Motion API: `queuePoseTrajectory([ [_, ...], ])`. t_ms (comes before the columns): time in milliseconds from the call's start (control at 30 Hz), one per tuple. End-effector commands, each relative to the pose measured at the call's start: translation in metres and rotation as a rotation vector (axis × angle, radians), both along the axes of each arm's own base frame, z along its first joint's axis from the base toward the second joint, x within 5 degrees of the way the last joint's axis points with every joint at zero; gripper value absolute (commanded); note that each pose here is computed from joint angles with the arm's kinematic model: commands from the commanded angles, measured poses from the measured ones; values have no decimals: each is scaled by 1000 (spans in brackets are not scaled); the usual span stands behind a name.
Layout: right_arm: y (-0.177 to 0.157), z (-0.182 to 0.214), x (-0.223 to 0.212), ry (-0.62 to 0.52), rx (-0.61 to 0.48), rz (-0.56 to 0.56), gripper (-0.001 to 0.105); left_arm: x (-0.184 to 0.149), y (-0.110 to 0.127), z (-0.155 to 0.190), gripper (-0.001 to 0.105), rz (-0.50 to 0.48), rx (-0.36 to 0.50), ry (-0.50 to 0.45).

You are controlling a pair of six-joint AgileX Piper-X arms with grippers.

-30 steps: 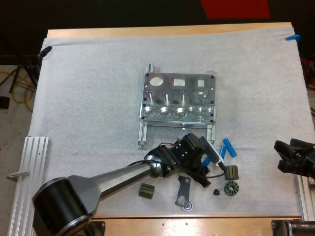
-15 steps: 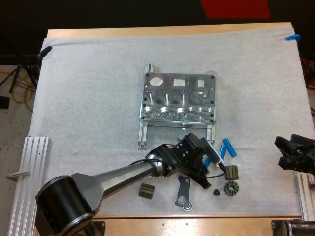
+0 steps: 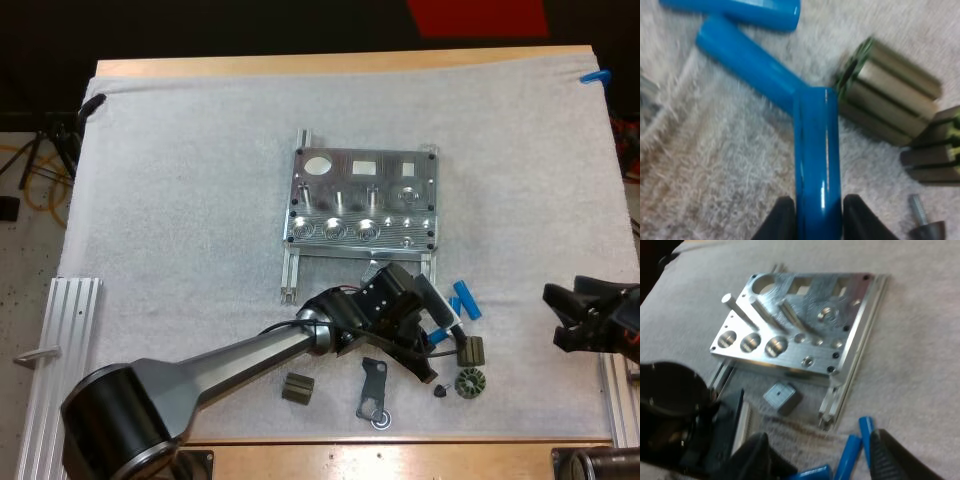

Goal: Load cells from right to left

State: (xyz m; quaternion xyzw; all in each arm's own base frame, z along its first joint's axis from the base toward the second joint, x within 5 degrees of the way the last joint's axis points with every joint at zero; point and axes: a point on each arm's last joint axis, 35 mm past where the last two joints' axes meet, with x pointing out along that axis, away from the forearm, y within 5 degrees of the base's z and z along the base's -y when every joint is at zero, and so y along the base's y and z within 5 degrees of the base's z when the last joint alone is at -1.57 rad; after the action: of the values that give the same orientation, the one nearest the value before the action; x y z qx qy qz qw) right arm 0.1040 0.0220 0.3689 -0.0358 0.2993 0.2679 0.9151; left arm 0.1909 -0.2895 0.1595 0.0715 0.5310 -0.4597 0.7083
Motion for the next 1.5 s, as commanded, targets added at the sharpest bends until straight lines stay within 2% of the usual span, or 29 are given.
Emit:
queuePoseTrajectory([
  [0, 1, 2, 0, -3, -13, 13, 46, -3, -1, 10, 0, -42, -15, -26],
  [133, 1, -3, 1, 53, -18, 10, 46, -6, 7, 21, 0, -115, 26, -113],
  [267, 3, -6, 2, 109, 31, 20, 46, -11, 17, 41, 0, -201, 63, -224],
  [400, 7, -6, 3, 146, 136, 102, 46, -17, 25, 66, 0, -242, 23, -293],
  [667, 11, -6, 5, 205, 254, 176, 46, -28, 41, 114, 0, -231, -99, -399],
  [800, 14, -3, 9, 252, 354, 186, 46, -39, 52, 140, 0, -261, -206, -416],
  [900, 16, -5, 13, 302, 401, 200, 46, -44, 59, 154, 0, -260, -248, -447],
  [1100, 27, -12, 21, 402, 415, 250, 46, -53, 69, 171, 0, -283, -320, -463],
  [1467, 53, -29, 40, 566, 396, 357, 46, -54, 68, 171, 0, -309, -344, -440],
])
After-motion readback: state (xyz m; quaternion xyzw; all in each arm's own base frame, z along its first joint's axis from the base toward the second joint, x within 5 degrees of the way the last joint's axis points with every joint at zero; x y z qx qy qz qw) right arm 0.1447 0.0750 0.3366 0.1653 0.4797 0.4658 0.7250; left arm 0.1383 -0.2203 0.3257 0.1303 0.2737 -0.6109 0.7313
